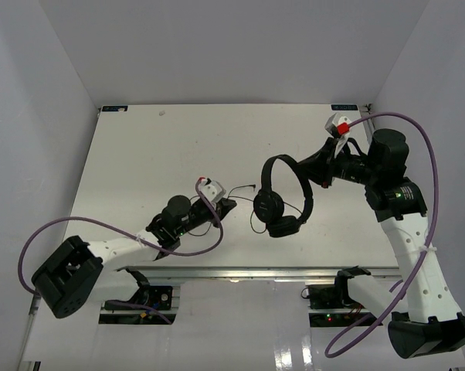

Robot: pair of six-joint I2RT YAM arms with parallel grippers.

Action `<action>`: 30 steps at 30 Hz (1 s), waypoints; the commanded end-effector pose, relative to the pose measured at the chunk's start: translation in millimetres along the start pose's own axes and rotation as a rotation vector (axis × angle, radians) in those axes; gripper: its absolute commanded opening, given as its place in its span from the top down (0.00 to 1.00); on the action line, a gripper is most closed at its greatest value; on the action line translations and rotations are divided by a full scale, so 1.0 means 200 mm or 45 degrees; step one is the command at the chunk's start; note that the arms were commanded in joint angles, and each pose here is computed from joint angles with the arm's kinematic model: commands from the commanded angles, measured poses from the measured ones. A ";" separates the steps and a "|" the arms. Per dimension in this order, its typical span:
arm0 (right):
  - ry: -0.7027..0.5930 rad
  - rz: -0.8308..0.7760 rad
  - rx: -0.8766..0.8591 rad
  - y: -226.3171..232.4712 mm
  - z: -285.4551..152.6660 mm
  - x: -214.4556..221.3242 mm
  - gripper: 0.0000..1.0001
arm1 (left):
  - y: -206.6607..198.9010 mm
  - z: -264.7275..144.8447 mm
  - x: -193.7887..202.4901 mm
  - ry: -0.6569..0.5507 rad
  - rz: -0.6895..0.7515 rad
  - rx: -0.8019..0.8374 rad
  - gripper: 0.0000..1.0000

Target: Wrap the headphones

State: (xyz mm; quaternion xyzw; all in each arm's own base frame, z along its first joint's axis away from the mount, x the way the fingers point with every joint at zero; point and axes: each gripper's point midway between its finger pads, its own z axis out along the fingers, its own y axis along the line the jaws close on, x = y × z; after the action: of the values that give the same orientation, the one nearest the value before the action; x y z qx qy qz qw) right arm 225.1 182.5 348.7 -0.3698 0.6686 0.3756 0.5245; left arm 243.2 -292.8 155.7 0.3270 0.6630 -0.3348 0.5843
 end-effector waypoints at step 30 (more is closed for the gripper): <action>0.194 -0.281 0.952 -0.58 0.09 0.43 0.92 | -0.42 -0.10 -0.56 0.495 -1.021 0.620 1.00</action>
State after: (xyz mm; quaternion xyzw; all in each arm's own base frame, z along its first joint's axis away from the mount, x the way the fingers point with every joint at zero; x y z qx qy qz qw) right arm 281.6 157.8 216.1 -0.3948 0.7412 0.0911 0.5352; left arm 183.9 -318.9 230.3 0.2511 0.7666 -0.5515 0.2124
